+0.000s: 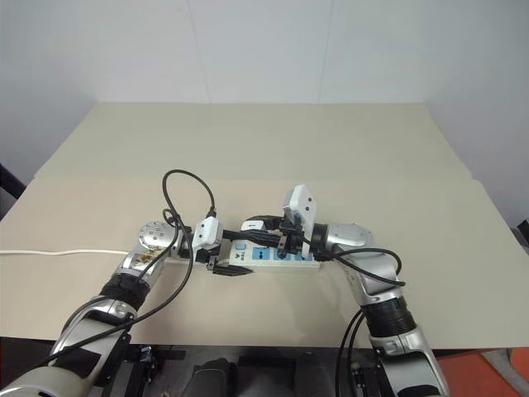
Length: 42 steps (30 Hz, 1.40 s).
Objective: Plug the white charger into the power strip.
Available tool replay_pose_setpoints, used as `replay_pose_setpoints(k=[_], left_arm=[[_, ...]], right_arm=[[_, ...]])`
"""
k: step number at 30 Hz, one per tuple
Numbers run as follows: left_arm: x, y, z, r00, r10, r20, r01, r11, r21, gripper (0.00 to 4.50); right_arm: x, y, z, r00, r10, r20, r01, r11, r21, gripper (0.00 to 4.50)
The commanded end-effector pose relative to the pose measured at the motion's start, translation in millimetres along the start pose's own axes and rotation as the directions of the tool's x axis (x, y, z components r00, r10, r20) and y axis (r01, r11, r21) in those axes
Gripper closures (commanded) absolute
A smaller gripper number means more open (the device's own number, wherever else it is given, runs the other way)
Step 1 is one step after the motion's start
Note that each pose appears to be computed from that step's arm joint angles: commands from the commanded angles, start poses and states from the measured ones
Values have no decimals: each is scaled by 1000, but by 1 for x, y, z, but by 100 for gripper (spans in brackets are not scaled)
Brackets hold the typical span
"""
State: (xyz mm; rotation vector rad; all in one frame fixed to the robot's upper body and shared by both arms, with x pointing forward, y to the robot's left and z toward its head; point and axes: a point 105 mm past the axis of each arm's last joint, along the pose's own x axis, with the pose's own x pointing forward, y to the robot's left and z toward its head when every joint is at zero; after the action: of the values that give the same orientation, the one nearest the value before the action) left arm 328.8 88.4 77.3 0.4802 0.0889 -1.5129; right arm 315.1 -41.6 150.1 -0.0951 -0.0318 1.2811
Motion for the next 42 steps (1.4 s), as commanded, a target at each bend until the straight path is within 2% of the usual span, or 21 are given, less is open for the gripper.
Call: replay_pose_setpoints(k=[1,11,26,42], left_arm=[[-3,-3,-2,999,-31,-37,31,999,15,116],[-6,-4,-3,999,-25,-39,25,1000,16,116],[-6,-4,-3,999,-20,-38,20,1000,9,116],[-7,-5,-2,999,-11,-36,11,1000,6,116]], right_arm=[[5,-3,9,999,17,33,-15,998,-65,337],[6,-10,-13,1000,14,-8,-15,997,-70,337],[9,-5,-9,998,57,11,-56,996,-67,337],[15,-9,-8,999,42,31,-40,997,-67,337]])
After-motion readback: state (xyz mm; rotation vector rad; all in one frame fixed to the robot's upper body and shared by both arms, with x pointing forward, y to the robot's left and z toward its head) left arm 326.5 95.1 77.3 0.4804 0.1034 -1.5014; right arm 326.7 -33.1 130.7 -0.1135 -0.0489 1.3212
